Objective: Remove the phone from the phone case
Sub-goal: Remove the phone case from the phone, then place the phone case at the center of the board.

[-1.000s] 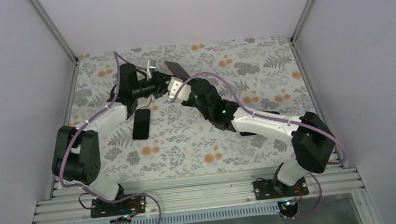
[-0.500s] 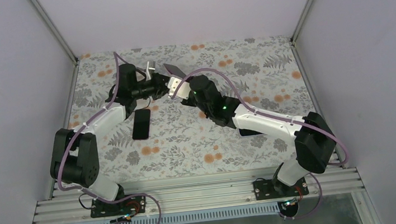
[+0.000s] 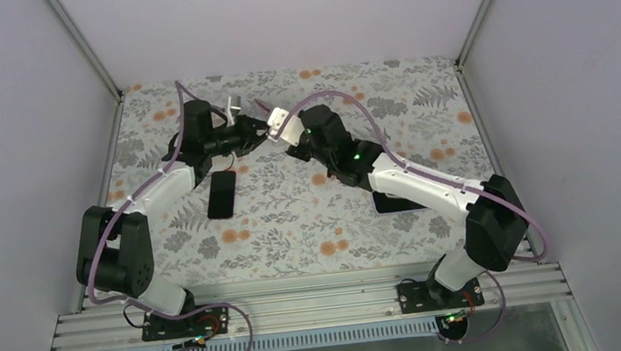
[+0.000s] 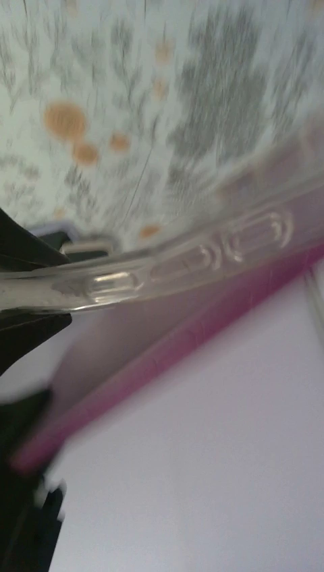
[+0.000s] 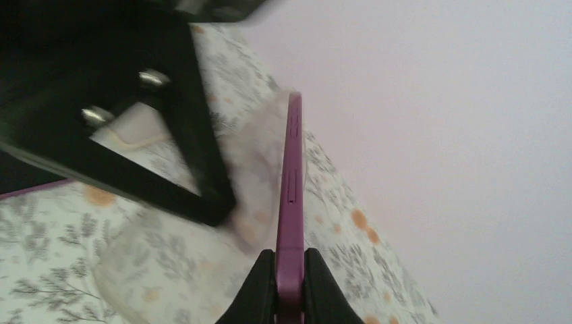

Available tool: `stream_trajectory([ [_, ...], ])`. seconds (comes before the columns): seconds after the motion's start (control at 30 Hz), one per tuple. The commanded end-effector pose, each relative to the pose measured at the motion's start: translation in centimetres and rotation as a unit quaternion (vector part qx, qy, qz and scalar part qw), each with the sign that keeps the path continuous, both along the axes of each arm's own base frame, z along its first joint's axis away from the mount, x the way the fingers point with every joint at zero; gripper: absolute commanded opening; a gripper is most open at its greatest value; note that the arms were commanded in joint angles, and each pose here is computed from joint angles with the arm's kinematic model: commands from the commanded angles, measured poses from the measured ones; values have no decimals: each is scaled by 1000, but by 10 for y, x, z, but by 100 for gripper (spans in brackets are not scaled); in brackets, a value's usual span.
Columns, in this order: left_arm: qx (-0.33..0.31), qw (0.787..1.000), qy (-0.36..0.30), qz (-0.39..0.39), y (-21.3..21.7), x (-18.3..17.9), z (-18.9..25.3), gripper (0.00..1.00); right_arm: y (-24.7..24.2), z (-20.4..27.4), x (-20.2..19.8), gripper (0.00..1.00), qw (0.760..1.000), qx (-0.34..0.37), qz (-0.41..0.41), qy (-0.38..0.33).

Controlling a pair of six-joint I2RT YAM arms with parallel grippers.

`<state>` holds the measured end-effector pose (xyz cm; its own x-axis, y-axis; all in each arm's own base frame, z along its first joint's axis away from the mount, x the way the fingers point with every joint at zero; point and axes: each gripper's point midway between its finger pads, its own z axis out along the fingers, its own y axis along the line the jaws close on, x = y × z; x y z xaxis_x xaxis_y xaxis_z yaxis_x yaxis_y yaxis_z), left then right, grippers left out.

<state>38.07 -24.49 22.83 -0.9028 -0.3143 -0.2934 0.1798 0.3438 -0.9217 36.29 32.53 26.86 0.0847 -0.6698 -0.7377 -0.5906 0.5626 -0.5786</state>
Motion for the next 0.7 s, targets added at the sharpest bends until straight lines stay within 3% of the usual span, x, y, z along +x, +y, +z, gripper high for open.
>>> stream_trajectory([
  [0.0, 90, 986, 31, 140, 65, 37, -50, 2, -61, 101, 19, 4, 986, 117, -101, -59],
  [0.2, 117, 981, 28, 150, 72, 38, -59, 2, -76, 113, 25, 4, 981, 167, -100, -24],
  [0.37, 164, 977, -20, 137, 76, 46, -57, 2, -92, 108, 31, 4, 979, 171, -113, -17],
  [0.53, 195, 974, -77, 89, 68, 57, -57, 3, -105, 99, 33, 4, 977, 174, -121, -5],
  [0.67, 202, 975, -83, 46, 58, 66, -68, 2, -109, 98, 33, 4, 976, 180, -120, -1],
])
